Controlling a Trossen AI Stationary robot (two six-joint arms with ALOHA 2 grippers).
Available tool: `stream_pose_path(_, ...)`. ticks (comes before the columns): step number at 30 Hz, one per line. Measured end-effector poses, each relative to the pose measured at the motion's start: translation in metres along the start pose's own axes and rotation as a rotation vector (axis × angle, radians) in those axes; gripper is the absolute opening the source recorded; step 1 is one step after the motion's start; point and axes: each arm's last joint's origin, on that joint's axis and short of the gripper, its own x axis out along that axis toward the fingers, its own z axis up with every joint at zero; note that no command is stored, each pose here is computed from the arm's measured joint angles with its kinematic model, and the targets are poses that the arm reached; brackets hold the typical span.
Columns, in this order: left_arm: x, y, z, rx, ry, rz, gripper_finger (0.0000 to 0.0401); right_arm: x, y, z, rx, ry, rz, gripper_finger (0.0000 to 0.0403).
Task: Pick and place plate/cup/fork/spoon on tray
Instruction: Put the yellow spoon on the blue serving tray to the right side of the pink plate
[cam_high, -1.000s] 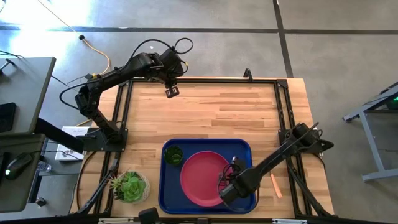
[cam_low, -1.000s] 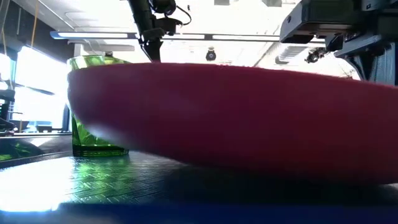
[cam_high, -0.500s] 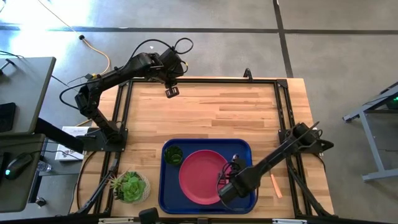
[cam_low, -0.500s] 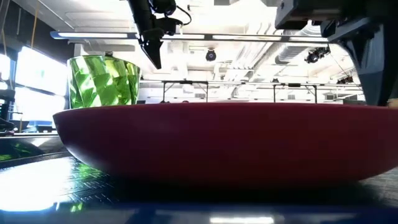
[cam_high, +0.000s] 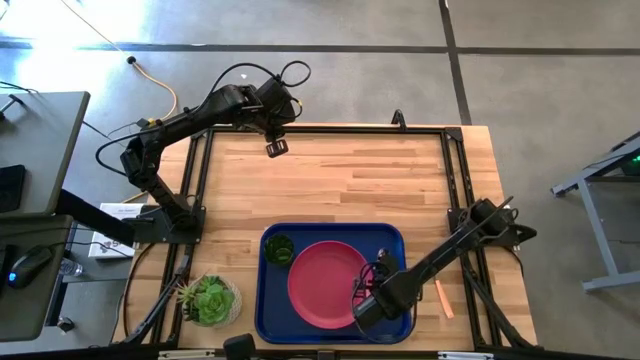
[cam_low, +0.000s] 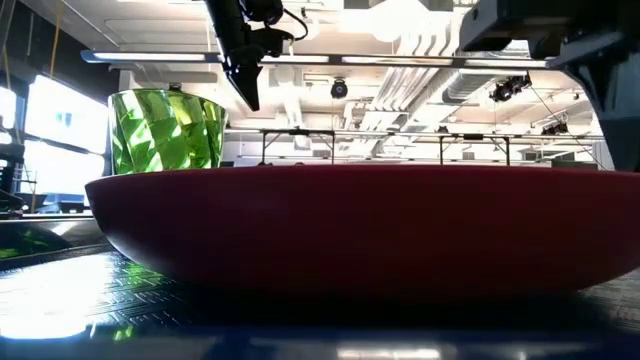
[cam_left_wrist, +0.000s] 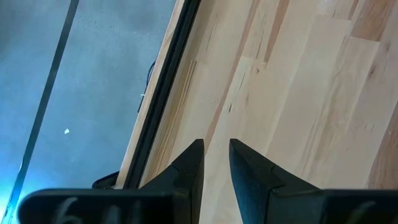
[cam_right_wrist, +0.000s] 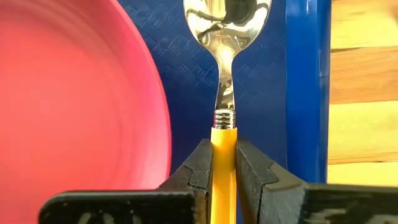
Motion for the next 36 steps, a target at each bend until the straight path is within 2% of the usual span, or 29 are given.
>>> stream_pose_path(14,0.0,0.0,0.0,0.0,-0.003,0.001,0.0065,0.022,0.004,-0.014,-0.013,0.014,-0.028,0.0024)
stream_pose_path(36,0.0,0.0,0.001,0.008,-0.005,0.002,0.0065,0.031,0.008,-0.021,-0.013,0.049,-0.027,0.0024)
